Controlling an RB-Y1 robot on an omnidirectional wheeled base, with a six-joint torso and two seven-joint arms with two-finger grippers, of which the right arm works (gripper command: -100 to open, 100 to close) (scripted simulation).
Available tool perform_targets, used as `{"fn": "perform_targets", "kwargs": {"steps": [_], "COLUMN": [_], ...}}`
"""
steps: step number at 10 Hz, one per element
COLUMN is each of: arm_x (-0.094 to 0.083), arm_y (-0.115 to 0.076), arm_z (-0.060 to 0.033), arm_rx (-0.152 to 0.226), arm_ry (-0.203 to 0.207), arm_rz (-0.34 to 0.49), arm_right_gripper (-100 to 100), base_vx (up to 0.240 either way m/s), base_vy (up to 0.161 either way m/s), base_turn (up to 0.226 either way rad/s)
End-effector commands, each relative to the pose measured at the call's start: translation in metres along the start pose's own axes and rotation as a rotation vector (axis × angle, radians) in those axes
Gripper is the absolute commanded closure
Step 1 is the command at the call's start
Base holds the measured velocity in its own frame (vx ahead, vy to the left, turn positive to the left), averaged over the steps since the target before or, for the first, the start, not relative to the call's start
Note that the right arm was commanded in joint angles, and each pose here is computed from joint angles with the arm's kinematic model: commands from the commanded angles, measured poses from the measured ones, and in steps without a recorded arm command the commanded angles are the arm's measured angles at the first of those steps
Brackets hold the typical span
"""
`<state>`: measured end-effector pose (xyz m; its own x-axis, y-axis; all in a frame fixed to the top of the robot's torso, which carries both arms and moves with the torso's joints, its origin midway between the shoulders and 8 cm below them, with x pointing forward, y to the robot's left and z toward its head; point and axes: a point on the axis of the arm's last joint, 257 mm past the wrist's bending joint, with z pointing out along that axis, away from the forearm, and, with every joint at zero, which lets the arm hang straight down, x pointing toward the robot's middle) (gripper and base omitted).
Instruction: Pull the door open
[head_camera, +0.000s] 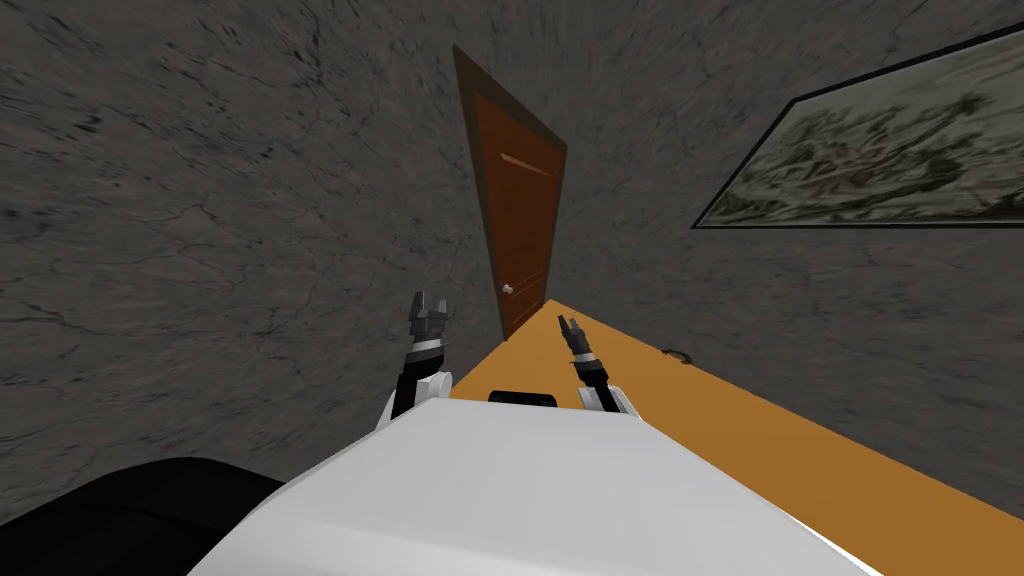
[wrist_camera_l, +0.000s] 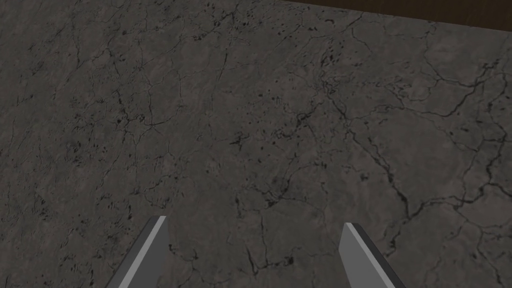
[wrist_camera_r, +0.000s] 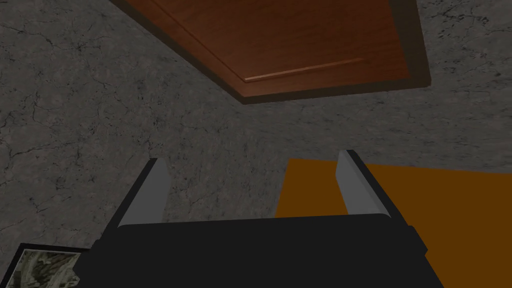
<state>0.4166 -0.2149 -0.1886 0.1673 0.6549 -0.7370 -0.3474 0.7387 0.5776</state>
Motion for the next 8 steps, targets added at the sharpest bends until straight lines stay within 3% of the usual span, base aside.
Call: {"fn": "perform_targets", "kwargs": {"steps": [1, 8], "arm_x": [0.015, 0.069], "arm_y": [-0.004, -0.013], "arm_z": [-0.0031, -0.0186], "arm_rx": [-0.004, -0.029], "arm_ry": [0.033, 0.144], "arm_rz": [-0.049, -0.201], "arm_right_gripper": [-100, -100], "base_vx": [0.100, 0.086], "base_vy": [-0.087, -0.067], "base_turn": [0.137, 0.115]}}
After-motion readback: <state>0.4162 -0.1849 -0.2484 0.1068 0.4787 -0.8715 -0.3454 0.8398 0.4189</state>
